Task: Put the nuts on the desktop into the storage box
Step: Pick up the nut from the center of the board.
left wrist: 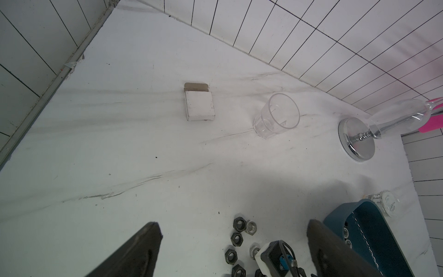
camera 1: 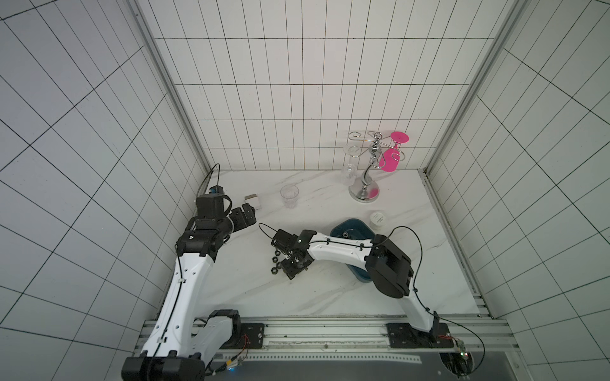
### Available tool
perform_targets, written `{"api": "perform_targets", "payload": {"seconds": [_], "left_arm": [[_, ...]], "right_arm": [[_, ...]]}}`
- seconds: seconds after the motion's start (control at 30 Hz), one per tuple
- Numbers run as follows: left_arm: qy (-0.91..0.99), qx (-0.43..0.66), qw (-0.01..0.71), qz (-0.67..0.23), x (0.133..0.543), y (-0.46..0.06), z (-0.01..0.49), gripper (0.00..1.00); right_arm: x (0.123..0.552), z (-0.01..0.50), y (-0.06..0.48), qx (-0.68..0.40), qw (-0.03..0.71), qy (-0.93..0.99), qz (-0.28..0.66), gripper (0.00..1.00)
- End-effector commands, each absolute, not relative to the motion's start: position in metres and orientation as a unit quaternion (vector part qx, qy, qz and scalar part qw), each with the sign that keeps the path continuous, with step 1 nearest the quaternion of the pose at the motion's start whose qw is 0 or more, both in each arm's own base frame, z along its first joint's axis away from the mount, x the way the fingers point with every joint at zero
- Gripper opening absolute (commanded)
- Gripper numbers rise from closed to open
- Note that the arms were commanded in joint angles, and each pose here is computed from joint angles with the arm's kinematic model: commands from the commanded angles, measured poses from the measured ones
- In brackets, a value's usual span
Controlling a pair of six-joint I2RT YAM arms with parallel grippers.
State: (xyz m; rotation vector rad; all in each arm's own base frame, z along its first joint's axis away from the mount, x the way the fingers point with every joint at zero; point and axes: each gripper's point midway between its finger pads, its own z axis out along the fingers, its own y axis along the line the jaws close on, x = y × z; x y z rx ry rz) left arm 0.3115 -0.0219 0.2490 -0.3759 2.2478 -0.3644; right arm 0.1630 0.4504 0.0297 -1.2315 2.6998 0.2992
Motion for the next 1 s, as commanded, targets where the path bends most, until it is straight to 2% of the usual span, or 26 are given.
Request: {"api": "perform_targets", "payload": {"seconds": [0.0, 0.1, 0.3, 0.43, 0.5, 0.67, 0.83, 0.97], "left_arm": [[0.890, -0.147, 0.407, -0.140, 0.312, -0.020, 0.248, 0.99], [0.890, -0.149, 0.406, -0.140, 0.312, -0.019, 0.247, 0.99], [0.891, -0.150, 0.406, -0.139, 0.309, -0.019, 0.247, 0.98], [0.889, -0.151, 0.409, -0.139, 0.305, -0.018, 0.251, 0.99], [0.888, -0.153, 0.410, -0.139, 0.302, -0.018, 0.254, 0.98], [0.885, -0.158, 0.409, -0.158, 0.299, -0.023, 0.259, 0.98], [0.885, -0.170, 0.389, -0.192, 0.301, -0.036, 0.252, 0.98], [0.888, -0.166, 0.386, -0.187, 0.302, -0.047, 0.240, 0.98]], "right_arm": [[0.158, 0.020, 0.452, -0.415, 0.071, 0.903, 0.087, 0.52], [0.160, 0.018, 0.448, -0.418, 0.072, 0.903, 0.076, 0.42], [0.162, 0.016, 0.434, -0.419, 0.077, 0.903, 0.050, 0.35], [0.170, 0.023, 0.424, -0.413, 0.094, 0.905, 0.039, 0.26], [0.173, 0.035, 0.421, -0.407, 0.107, 0.905, 0.056, 0.26], [0.193, 0.091, 0.404, -0.378, 0.195, 0.899, 0.107, 0.26], [0.227, 0.132, 0.346, -0.304, 0.231, 0.916, 0.124, 0.26], [0.253, 0.137, 0.279, -0.235, 0.240, 0.937, 0.098, 0.26]]}}
